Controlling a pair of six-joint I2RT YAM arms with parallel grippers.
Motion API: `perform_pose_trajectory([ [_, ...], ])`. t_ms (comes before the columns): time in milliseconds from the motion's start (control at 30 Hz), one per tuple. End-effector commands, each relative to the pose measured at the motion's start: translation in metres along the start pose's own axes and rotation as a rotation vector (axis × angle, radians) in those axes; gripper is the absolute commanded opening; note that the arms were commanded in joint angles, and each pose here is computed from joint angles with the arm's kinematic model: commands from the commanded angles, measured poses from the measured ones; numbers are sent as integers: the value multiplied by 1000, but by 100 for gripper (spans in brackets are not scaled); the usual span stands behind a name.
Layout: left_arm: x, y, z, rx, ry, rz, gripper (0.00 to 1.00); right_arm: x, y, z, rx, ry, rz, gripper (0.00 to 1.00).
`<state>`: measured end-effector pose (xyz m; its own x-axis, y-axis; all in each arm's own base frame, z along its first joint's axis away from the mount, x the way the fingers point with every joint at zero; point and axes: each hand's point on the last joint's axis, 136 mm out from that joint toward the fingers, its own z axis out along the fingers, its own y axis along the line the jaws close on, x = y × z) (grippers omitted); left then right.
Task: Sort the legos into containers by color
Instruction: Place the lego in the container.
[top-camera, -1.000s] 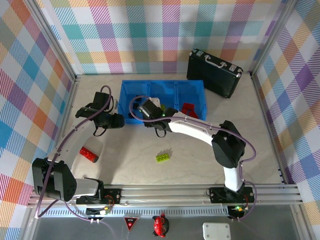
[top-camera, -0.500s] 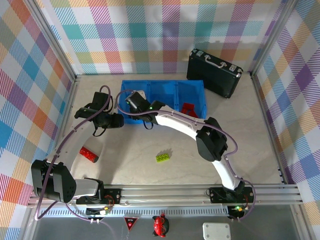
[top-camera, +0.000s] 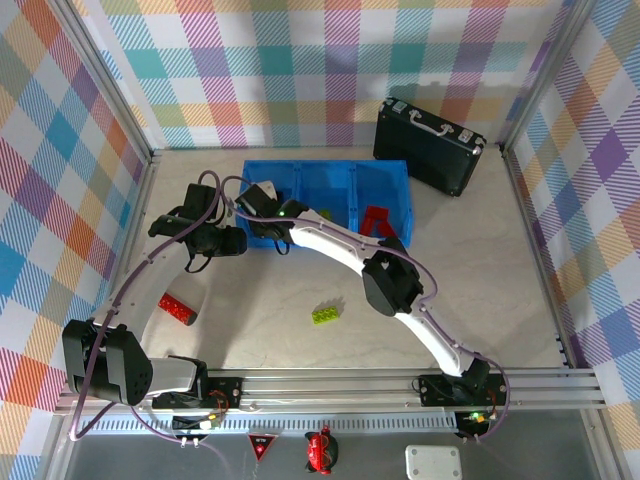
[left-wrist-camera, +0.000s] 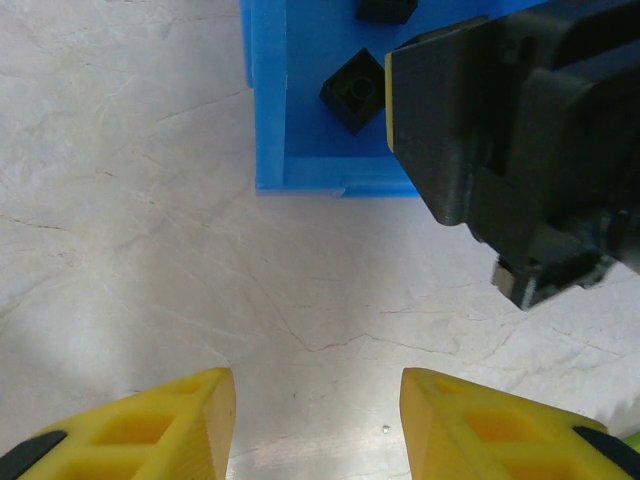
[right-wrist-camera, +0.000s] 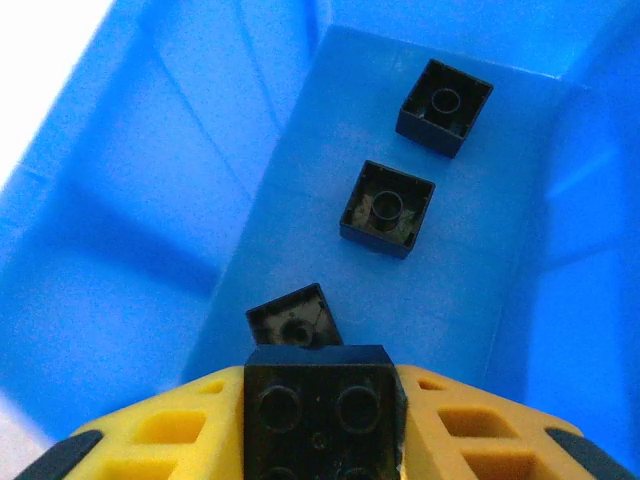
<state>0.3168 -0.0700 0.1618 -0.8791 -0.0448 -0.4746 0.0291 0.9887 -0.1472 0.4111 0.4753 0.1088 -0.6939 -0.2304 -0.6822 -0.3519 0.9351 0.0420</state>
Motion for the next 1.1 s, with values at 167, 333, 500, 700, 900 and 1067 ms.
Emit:
perform_pose_trajectory([
  [167,-9,8,-7,-20,-46,-7,47,9,-19,5,115,14,-61,36],
  [333,-9,13,-6,-27,-41,-20,47,16,-22,6,129,34,-68,37],
  [500,-11,18,-6,-29,-45,-37,47,15,-24,2,132,31,-65,42],
  [700,-10,19,-5,-28,-36,-43,47,6,-21,-8,108,20,-58,47],
  [900,-11,20,-6,-20,-40,-51,47,-3,-19,-24,81,7,-49,47],
  [1067,-10,16,-7,2,-39,-47,47,-6,-8,-42,4,18,-52,48],
])
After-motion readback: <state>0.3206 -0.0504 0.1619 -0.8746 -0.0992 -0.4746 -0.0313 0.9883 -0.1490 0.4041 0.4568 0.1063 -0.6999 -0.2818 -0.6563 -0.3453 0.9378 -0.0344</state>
